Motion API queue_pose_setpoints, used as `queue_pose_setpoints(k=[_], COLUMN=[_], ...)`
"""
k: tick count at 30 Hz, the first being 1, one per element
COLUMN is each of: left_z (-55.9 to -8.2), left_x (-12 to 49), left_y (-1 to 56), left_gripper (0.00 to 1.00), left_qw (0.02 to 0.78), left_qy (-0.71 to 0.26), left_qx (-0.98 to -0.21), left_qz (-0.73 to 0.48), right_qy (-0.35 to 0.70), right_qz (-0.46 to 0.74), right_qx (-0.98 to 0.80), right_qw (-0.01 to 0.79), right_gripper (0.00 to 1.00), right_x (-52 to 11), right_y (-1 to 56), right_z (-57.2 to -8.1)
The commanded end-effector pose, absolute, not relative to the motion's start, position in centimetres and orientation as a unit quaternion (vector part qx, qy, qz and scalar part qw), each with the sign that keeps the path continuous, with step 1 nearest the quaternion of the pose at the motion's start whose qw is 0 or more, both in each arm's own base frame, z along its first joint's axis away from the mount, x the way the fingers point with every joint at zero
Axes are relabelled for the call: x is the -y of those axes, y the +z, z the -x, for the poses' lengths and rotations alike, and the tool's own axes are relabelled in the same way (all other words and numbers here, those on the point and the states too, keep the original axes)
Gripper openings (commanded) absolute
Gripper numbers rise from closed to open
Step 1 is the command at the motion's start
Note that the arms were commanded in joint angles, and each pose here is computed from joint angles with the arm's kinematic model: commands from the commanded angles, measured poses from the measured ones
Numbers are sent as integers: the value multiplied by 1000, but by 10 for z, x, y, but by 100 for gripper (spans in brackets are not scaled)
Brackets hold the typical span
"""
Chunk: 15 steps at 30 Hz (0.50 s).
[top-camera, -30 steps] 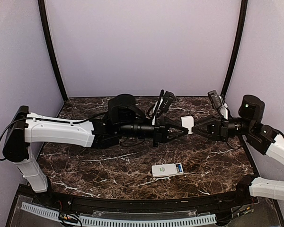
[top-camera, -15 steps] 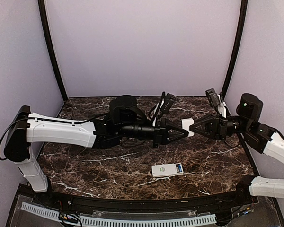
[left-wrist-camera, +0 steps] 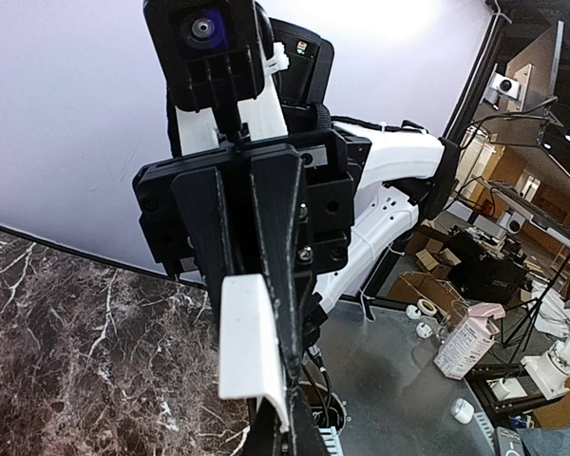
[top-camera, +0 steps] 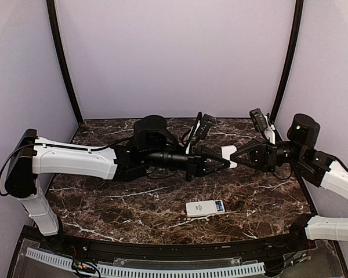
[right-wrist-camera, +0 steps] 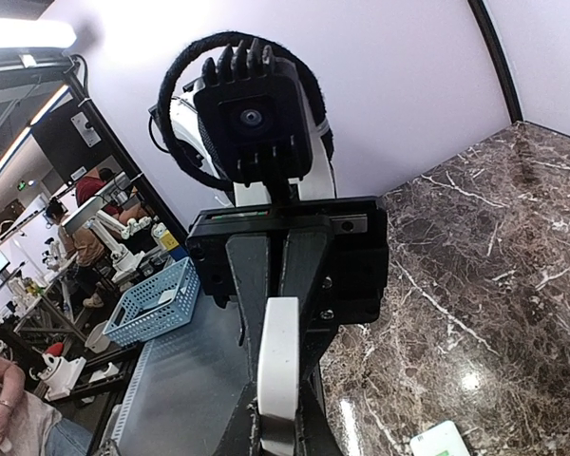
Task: Load the batteries into the remote control
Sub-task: Pass from the left arm to the right
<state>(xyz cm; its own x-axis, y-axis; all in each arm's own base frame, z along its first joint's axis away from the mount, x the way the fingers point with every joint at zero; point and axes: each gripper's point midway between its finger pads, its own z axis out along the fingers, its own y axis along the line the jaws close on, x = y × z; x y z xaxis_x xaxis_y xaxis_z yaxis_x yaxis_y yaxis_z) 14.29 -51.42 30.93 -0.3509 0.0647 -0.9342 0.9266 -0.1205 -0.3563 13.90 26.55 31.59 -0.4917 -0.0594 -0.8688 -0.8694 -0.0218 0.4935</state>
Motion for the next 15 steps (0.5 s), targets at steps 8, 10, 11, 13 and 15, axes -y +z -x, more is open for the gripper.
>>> queue_pose_setpoints(k=[8, 10, 11, 13, 15], left_z=[-140, -140, -140, -139, -140], left_x=[514, 514, 514, 514, 514], left_y=[312, 312, 311, 311, 312], left_gripper=[0, 0, 0, 8, 14], left_qw=[373, 373, 373, 373, 376], left_qy=[-594, -593, -592, -591, -590], left_qx=[-548, -548, -547, -546, -545], left_qz=[-456, -458, -460, -462, -463], right_qy=[620, 620, 620, 621, 620], right_qz=[375, 372, 372, 372, 370], right_qx=[-621, -623, -624, -623, -625], right_qw=[297, 297, 297, 297, 295], right_gripper=[0, 0, 0, 0, 0], right_x=[-272, -272, -272, -272, -272], right_y=[310, 310, 311, 312, 311], right_z=[-133, -133, -133, -132, -133])
